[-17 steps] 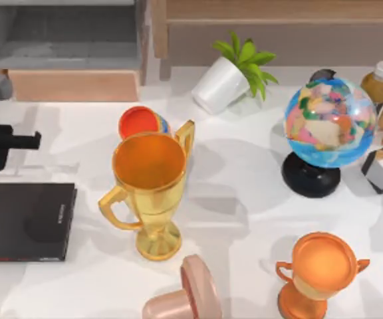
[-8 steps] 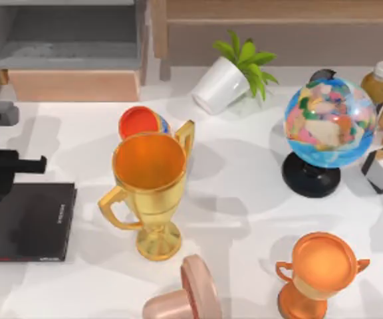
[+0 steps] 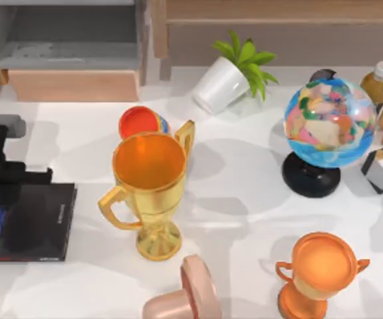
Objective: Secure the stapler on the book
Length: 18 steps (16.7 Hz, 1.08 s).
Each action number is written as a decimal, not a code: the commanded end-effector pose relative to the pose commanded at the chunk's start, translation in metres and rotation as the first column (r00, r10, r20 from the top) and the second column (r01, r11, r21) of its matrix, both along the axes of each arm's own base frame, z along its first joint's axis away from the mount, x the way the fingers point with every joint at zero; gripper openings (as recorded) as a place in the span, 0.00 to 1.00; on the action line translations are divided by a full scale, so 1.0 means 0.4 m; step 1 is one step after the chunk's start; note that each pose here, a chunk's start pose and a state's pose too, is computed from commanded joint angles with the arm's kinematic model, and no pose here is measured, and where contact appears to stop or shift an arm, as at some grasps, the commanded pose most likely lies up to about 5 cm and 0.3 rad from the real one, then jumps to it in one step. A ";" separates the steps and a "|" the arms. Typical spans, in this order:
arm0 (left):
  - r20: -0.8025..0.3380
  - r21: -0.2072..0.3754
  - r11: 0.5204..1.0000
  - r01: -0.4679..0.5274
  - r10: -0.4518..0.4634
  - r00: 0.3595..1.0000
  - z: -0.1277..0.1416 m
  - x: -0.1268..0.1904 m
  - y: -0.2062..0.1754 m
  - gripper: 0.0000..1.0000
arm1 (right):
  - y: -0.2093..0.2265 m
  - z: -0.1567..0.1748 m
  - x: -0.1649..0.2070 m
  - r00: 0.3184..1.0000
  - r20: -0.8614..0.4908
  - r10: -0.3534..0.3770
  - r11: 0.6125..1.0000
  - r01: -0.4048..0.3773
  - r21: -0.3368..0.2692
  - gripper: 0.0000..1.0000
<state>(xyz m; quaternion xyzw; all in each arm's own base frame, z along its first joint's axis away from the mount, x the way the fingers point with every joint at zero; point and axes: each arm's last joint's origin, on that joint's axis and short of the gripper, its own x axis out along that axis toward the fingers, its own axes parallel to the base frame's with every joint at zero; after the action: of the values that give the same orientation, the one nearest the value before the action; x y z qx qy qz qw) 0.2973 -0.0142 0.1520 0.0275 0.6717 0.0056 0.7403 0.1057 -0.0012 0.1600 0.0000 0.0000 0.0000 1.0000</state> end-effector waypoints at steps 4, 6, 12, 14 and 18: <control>0.000 0.000 1.000 0.000 0.000 1.000 -0.001 0.000 0.000 0.08 | 0.000 0.000 0.000 1.000 0.000 0.000 1.000 0.000 0.000 1.00; 0.000 0.000 1.000 0.000 0.000 1.000 -0.001 0.000 0.000 0.23 | 0.000 0.000 0.000 1.000 0.000 0.000 1.000 0.000 0.000 1.00; 0.000 0.000 1.000 0.000 0.000 1.000 -0.001 0.000 0.000 0.68 | 0.000 0.000 0.000 1.000 0.000 0.000 1.000 0.000 0.000 1.00; 0.000 0.000 1.000 0.000 0.000 1.000 -0.001 0.000 0.000 0.83 | 0.000 0.000 0.000 1.000 0.000 0.000 1.000 0.000 0.000 1.00; 0.000 0.000 1.000 0.000 0.000 1.000 -0.001 0.000 0.000 1.00 | 0.000 0.000 0.000 1.000 0.000 0.000 1.000 0.000 0.000 1.00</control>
<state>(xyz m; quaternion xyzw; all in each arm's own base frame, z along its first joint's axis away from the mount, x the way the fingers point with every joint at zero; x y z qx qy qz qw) 0.2973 -0.0143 0.1518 0.0276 0.6717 0.0056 0.7403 0.1057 -0.0012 0.1600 0.0000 0.0000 0.0000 1.0000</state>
